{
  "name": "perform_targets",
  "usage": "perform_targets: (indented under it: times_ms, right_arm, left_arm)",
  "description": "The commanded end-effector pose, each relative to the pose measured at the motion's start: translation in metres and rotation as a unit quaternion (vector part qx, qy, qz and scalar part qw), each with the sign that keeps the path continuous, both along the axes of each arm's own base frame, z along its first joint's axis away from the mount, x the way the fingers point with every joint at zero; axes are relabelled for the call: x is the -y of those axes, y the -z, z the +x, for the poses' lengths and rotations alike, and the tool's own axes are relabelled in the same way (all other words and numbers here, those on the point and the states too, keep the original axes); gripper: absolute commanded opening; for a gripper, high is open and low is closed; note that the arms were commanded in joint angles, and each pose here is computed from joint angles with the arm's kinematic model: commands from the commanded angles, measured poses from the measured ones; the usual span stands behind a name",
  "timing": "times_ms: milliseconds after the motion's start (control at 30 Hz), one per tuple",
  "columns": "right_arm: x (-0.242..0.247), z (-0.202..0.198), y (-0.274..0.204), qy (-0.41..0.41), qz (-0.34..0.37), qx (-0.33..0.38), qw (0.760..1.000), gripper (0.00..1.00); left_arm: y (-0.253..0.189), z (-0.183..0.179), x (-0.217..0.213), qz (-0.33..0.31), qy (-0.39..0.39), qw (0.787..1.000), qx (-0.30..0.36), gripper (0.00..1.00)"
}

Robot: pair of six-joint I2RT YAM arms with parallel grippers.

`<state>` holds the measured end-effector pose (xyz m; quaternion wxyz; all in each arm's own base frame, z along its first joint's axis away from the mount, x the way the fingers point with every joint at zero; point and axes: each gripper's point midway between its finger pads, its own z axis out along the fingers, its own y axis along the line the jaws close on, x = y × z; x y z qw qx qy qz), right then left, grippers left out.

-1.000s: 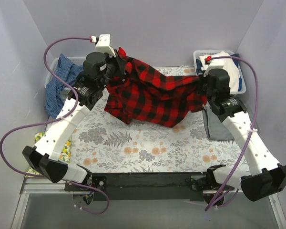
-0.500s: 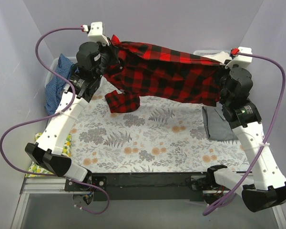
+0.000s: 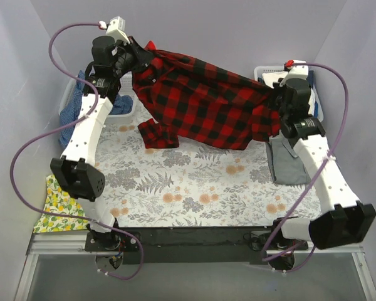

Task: Fold and stack the long sleeve shirts
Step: Flatten the shirt out

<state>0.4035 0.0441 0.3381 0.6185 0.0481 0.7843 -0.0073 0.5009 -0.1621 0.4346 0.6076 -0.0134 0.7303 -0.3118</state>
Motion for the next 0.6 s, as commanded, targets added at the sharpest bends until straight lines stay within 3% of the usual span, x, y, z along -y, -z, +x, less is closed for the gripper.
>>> perform_targets:
  times_ms: [0, 200, 400, 533, 567]
  right_arm:
    - [-0.003, 0.035, -0.032, -0.015, 0.038, 0.049, 0.998, 0.01]
    - [-0.003, 0.068, -0.086, -0.033, 0.040, 0.117, 0.992, 0.01]
    - [-0.009, 0.069, -0.139, -0.064, 0.041, 0.199, 0.977, 0.01]
    - [-0.024, 0.054, -0.122, -0.109, 0.044, 0.190, 0.975, 0.01]
    - [-0.029, 0.051, -0.108, -0.124, 0.047, 0.175, 0.976, 0.01]
  left_arm:
    - [-0.022, 0.023, 0.013, -0.054, 0.061, 0.996, 0.024, 0.00]
    - [-0.042, 0.062, 0.021, -0.109, 0.101, 0.985, 0.085, 0.00]
    - [-0.110, 0.038, 0.019, -0.150, 0.174, 0.943, 0.241, 0.00]
    - [-0.104, 0.000, 0.029, -0.129, 0.251, 0.928, 0.242, 0.00]
    - [-0.072, 0.002, 0.030, -0.130, 0.253, 0.937, 0.202, 0.00]
